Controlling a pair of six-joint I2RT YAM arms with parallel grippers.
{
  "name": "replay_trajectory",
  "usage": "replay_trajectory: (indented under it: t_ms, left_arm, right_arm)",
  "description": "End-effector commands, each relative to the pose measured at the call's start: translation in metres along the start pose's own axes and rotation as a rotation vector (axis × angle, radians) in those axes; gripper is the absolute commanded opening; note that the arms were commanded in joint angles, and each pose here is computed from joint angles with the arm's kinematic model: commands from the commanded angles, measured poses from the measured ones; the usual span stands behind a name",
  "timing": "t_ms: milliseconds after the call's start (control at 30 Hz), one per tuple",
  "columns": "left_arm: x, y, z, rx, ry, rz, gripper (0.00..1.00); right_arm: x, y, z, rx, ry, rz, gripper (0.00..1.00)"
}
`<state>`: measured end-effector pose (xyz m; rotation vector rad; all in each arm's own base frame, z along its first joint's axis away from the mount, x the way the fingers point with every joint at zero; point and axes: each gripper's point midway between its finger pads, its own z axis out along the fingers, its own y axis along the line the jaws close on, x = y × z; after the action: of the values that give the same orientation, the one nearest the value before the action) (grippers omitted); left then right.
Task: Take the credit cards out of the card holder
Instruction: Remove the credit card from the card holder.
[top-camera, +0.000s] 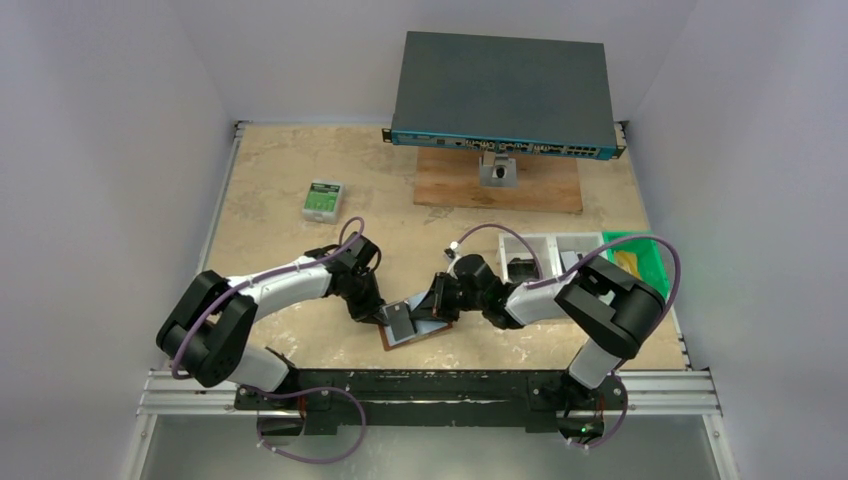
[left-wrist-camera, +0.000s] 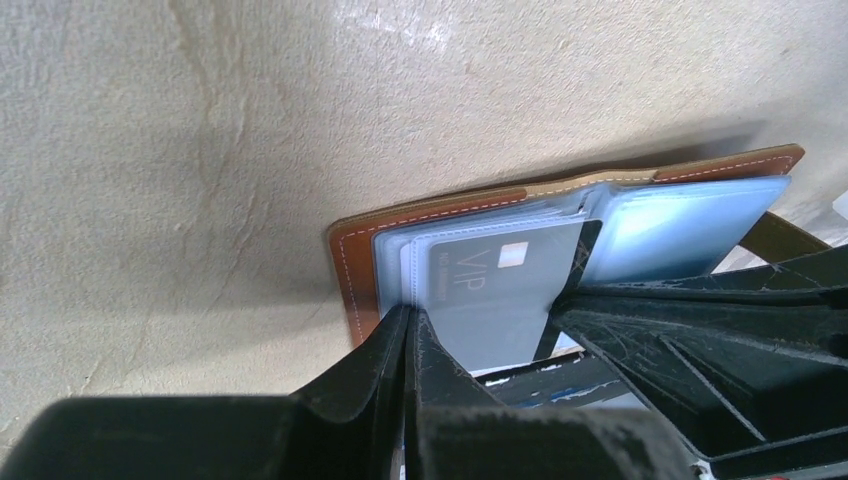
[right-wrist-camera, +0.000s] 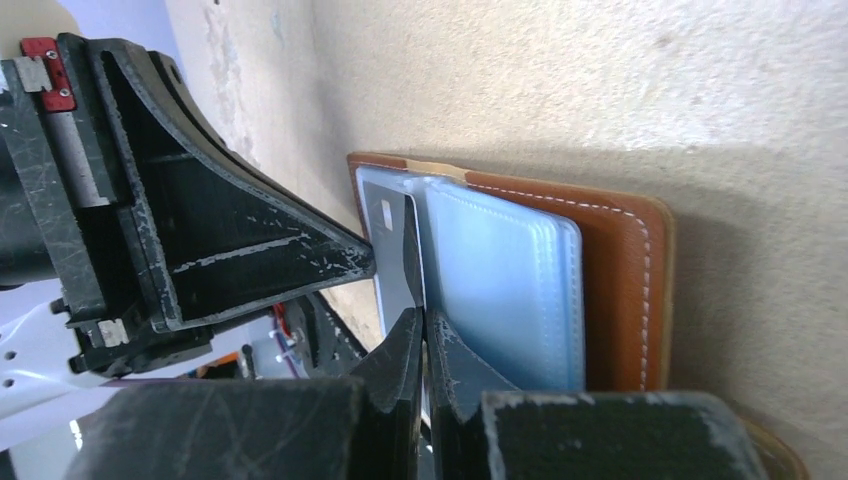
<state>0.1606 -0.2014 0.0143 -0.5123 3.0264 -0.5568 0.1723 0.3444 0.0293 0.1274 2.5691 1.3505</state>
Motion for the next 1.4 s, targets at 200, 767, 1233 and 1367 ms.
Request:
replay_trajectory:
  t_ms: [200, 767, 1233, 1367]
  left_arm:
    - [-0.001, 0.075, 0.019, -0.293, -0.049, -0.014, 0.0]
    - [-0.005, 0.072, 0.017, -0.298, -0.047, 0.006, 0.0]
    - [-0.009, 0.074, 0.014, -0.325, -0.054, 0.026, 0.0]
    - [-0.013, 0.08, 0.009, -0.365, -0.075, 0.036, 0.0]
  right_arm:
    - [-0.015, -0.016, -0.006, 0.12, -0.067, -0.056, 0.0]
    - [-0.006, -0.007, -0.002, 0.04, -0.023, -0.077, 0.3]
    - [-0.004, -0.011, 0.001, 0.044, -0.01, -0.073, 0.04]
    - [-0.009, -0.013, -0.004, 0.07, -0.035, -0.079, 0.0]
